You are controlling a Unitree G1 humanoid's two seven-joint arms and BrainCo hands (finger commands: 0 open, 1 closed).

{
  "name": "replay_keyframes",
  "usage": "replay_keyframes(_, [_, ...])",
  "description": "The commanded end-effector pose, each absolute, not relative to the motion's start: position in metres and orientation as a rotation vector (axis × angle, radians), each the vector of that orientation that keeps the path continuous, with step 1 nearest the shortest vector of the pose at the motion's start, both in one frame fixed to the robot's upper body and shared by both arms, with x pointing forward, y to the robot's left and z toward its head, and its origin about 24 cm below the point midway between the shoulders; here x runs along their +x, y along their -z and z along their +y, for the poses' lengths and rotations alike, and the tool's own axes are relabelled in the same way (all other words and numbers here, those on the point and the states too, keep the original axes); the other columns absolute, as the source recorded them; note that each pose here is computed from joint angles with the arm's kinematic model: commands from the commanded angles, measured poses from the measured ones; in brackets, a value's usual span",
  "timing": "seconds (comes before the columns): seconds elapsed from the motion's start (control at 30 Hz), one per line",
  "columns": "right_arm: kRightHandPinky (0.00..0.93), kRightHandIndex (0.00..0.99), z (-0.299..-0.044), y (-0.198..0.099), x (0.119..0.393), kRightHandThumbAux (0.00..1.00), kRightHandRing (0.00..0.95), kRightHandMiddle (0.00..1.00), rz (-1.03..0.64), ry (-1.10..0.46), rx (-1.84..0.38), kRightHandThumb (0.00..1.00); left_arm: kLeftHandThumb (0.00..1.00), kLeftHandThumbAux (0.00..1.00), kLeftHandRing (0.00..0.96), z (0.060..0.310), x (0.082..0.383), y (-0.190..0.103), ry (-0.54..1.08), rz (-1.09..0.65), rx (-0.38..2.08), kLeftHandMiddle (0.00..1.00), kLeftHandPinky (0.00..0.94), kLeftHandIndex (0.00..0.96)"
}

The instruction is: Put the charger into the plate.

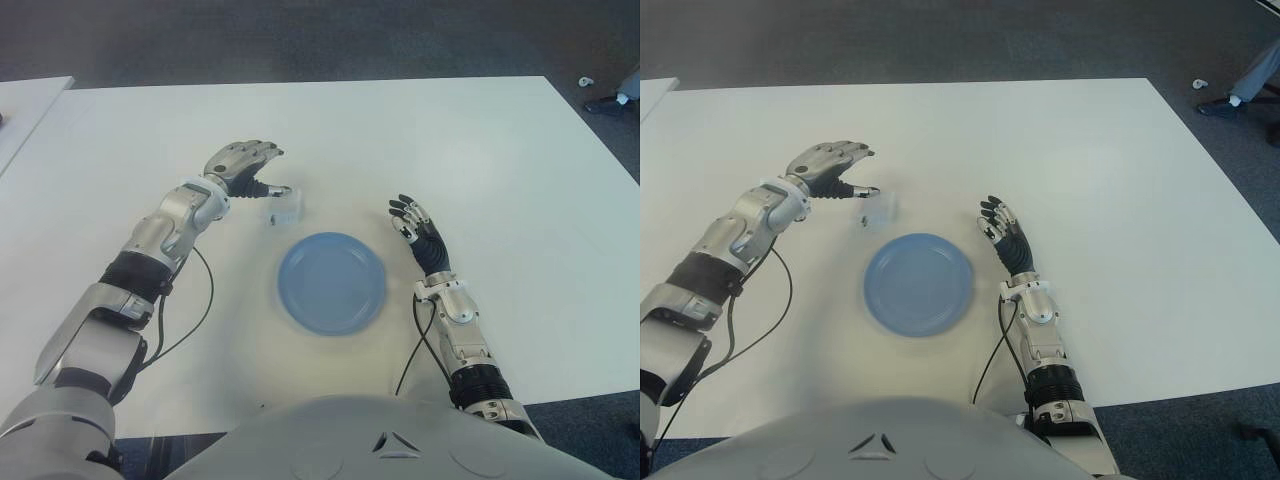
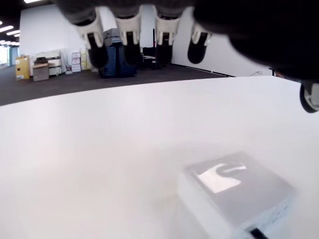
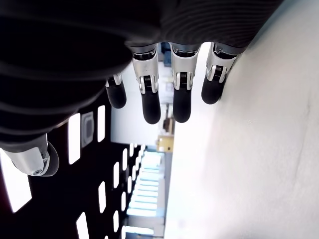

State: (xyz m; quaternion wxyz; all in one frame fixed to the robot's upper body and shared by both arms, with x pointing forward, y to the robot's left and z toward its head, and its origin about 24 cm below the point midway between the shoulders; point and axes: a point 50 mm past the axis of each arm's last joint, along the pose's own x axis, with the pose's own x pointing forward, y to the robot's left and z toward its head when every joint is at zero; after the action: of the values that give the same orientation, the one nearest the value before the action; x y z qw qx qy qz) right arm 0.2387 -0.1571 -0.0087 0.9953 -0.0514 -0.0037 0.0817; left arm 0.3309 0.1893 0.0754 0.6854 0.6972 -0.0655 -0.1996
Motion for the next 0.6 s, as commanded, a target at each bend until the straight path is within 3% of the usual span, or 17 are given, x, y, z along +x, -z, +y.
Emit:
replay_keyframes(0.03, [0.107,0.108,-0.1560,0.0267,0.2269,0.420,0.158,0.191,0.097,-0.163,-0.092,0.000,0.155,0.195,0.000,0.1890,0.3318,-0.0685,0.499,-0.123,1.570,0.000,0.000,0.000])
replay_keyframes(0.6, [0.106,0.110,-0.1558,0.0242,0.2267,0.415,0.157,0.189,0.094,-0.160,-0.091,0.000,0.179,0.223,0.000,0.1911,0.3327,-0.0608,0.545,-0.129,1.575,0.000,0.000,0.000])
